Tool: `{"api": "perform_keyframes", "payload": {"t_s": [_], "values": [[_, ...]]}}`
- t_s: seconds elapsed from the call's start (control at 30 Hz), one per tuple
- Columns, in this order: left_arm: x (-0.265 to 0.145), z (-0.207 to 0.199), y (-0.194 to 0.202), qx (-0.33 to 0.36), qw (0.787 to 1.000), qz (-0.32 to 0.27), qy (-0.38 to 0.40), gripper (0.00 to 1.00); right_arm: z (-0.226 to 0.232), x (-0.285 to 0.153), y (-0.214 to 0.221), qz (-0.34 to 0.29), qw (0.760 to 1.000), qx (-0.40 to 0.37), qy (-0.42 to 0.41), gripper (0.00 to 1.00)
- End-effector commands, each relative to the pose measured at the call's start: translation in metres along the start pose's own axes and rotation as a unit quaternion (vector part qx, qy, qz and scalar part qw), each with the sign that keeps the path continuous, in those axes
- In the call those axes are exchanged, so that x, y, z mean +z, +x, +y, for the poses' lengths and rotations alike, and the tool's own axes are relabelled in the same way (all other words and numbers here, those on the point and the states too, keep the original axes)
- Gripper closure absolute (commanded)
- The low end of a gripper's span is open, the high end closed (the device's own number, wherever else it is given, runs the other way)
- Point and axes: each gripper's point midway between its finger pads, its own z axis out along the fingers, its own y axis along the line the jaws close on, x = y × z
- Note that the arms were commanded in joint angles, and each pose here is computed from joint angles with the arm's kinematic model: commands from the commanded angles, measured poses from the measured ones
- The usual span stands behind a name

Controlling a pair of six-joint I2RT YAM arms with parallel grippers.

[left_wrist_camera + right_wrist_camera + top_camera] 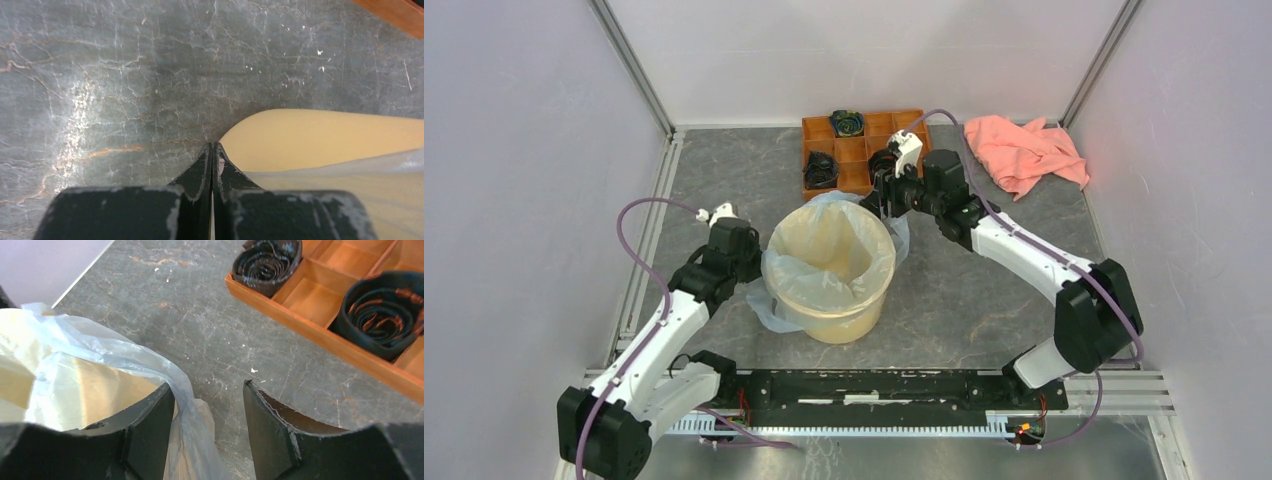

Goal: Put the trash bags into the trash bin

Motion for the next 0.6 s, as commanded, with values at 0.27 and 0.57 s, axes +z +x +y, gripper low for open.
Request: {"api": "perform_keyframes", "payload": {"t_s": [0.27,0.57], "values": [[-0.027,-0.021,-0.015,-0.037,0.997,-0.026,0.058,0.98,-0.022,0.006,0.093,0.077,0.995,0.070,0.013,0.48],[0.003,0.012,0.022,-0.048,0.999,0.002,0.005,0.98,-0.014,-0.026,0.065,0.039,0.998,0.038,0.024,0.47]]}}
